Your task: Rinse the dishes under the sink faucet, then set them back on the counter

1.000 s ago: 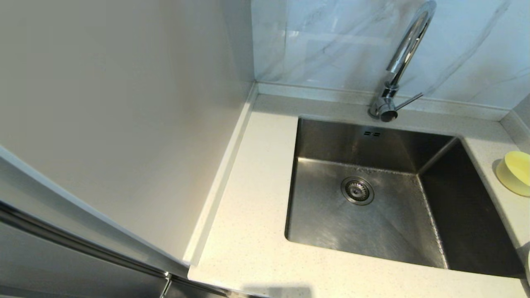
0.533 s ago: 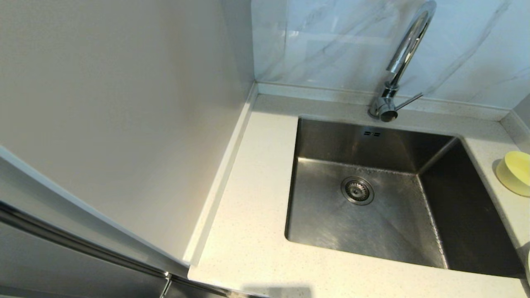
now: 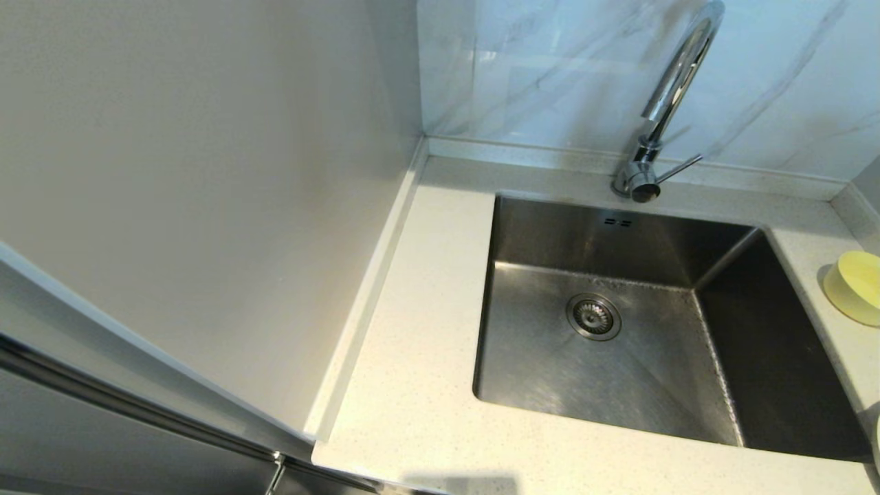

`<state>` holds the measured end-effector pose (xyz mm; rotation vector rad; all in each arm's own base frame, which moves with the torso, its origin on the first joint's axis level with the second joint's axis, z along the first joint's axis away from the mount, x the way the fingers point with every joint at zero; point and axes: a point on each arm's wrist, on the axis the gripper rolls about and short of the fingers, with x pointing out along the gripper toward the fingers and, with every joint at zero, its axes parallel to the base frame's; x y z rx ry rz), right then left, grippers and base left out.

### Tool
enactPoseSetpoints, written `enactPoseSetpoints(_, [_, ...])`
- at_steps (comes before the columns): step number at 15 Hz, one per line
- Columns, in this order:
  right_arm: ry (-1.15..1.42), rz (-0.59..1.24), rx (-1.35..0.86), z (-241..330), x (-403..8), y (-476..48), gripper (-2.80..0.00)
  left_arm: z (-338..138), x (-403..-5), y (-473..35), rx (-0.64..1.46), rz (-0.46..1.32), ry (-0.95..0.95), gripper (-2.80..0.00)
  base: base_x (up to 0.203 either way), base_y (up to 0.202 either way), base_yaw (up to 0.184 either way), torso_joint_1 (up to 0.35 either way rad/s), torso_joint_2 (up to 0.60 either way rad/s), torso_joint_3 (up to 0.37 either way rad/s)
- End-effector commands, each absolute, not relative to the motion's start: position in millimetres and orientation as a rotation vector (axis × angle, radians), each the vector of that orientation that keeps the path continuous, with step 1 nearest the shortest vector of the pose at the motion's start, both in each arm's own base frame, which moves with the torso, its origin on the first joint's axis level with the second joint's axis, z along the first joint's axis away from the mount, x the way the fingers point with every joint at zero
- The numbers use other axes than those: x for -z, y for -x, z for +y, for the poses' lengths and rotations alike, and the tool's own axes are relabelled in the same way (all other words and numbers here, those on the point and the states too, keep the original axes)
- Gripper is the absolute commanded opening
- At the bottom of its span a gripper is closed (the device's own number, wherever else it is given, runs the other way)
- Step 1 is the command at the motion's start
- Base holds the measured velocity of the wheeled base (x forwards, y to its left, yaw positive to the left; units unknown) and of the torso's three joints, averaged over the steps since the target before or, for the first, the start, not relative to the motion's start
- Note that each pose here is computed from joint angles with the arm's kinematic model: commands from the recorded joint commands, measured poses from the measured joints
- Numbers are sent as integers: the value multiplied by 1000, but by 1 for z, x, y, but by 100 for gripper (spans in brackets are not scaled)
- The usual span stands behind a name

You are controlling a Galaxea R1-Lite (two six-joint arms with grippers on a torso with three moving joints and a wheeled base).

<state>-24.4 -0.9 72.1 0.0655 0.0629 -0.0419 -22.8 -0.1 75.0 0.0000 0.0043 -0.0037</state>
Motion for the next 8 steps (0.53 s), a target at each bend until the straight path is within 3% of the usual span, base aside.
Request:
enactPoseSetpoints(1, [-66, 66, 42, -1, -72, 24, -280, 0, -75, 23, 4, 5, 0, -280, 0, 0, 0, 0, 0, 0])
enactPoseSetpoints(8, [-66, 65, 42, -1, -72, 24, -280, 0, -75, 23, 5, 5, 0, -280, 0, 0, 0, 0, 0, 0])
